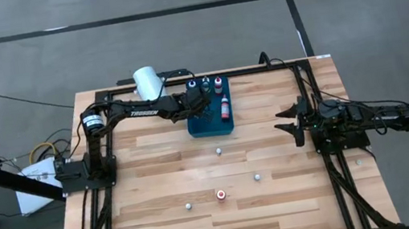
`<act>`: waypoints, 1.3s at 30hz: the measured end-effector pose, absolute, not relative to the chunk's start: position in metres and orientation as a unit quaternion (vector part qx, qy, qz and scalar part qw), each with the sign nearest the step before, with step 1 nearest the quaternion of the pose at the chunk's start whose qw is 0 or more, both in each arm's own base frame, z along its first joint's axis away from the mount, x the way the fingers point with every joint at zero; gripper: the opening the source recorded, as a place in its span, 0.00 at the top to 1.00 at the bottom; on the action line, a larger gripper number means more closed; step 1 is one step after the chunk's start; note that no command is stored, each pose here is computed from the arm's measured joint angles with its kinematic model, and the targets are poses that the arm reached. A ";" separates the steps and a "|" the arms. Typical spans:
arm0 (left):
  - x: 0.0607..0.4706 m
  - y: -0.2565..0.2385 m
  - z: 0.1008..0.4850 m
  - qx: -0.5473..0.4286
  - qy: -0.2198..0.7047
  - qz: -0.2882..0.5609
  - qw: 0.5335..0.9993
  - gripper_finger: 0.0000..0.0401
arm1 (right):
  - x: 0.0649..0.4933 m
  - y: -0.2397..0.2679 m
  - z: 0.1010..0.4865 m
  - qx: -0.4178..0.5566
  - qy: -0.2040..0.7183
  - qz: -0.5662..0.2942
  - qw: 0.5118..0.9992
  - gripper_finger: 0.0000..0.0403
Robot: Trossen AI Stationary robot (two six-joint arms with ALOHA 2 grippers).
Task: Pick & Place food coloring
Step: Put the small left green food coloring bottle into the blue bin
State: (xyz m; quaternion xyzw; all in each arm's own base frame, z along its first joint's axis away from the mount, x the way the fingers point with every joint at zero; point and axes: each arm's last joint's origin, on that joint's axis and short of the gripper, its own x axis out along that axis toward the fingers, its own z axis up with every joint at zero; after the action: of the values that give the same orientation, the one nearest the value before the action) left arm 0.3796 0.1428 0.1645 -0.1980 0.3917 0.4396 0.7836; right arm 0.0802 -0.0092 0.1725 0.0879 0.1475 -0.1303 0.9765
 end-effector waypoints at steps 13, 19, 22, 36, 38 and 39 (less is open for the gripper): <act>0.386 0.145 0.145 -0.196 0.411 0.428 0.781 0.84 | 0.080 -0.009 0.173 0.092 0.145 -0.130 0.976 0.49; 0.387 0.146 0.144 -0.192 0.410 0.430 0.781 0.84 | 0.080 -0.009 0.173 0.093 0.146 -0.130 0.976 0.49; 0.387 0.145 0.144 -0.192 0.411 0.427 0.782 0.83 | 0.080 -0.009 0.173 0.093 0.146 -0.130 0.976 0.49; 0.389 0.145 0.144 -0.203 0.405 0.413 0.790 0.66 | 0.080 -0.009 0.173 0.093 0.146 -0.130 0.976 0.49; 0.389 0.145 0.144 -0.203 0.406 0.413 0.790 0.64 | 0.080 -0.009 0.173 0.092 0.146 -0.130 0.976 0.49; 0.389 0.145 0.144 -0.203 0.407 0.413 0.789 0.63 | 0.080 -0.009 0.173 0.092 0.146 -0.130 0.976 0.49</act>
State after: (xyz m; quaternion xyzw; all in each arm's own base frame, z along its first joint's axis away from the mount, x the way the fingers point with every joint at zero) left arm 0.3887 0.1452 0.1443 -0.2028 0.4067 0.4129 0.7893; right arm 0.0801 -0.0092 0.1726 0.0925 0.1460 -0.1303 0.9763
